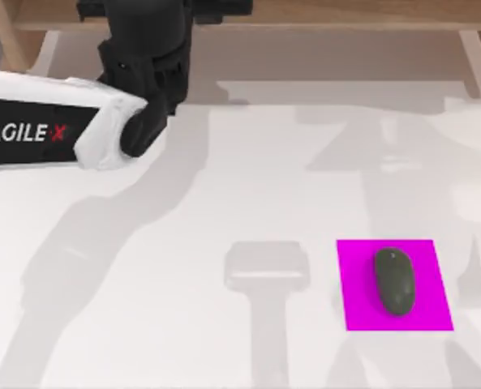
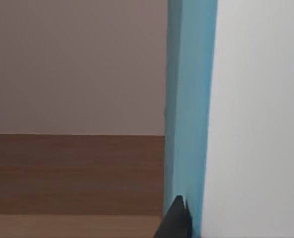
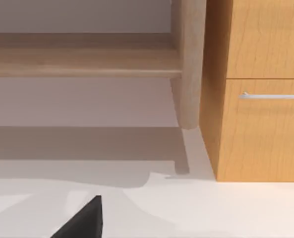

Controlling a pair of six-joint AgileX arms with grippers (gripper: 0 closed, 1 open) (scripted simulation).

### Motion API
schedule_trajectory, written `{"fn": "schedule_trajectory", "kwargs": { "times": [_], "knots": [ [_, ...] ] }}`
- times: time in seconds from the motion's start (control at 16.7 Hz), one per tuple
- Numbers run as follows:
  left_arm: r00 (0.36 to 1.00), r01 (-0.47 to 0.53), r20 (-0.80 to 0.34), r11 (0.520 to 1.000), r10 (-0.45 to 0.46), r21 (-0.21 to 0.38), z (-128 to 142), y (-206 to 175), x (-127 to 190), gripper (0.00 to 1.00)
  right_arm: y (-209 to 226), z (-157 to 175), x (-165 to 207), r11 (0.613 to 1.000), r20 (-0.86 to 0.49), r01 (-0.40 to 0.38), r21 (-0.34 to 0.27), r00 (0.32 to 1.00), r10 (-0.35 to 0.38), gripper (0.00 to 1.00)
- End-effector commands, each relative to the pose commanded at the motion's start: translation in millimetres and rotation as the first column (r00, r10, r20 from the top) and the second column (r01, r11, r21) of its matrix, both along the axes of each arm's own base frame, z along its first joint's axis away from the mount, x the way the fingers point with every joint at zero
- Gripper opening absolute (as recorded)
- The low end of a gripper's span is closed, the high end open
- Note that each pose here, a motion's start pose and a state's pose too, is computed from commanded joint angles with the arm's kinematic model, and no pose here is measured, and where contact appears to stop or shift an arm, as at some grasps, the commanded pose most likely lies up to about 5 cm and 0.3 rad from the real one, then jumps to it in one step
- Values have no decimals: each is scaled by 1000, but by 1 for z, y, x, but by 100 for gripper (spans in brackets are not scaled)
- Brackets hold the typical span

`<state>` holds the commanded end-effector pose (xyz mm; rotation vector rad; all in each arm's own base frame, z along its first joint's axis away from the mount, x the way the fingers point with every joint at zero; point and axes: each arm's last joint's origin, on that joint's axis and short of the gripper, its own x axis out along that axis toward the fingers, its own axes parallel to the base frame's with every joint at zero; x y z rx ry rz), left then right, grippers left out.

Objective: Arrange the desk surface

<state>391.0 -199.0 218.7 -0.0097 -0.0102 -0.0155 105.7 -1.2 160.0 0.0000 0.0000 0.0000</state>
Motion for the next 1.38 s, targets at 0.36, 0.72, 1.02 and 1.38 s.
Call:
{"fn": "schedule_trajectory", "kwargs": {
  "times": [0.36,0.72,1.02,1.38],
  "knots": [
    [999,36,-9,991,-36,126,15,30,-18,0,0,0,0,1000,0,0,0,1000,0,100],
    [993,112,-73,894,-89,434,17,92,-54,0,0,0,0,1000,0,0,0,1000,0,100],
    [980,198,-155,696,-124,690,2,146,-87,0,0,0,0,1000,0,0,0,1000,0,100],
    [949,314,-300,409,-99,857,-36,213,-109,0,0,0,0,1000,0,0,0,1000,0,100]
  ]
}}
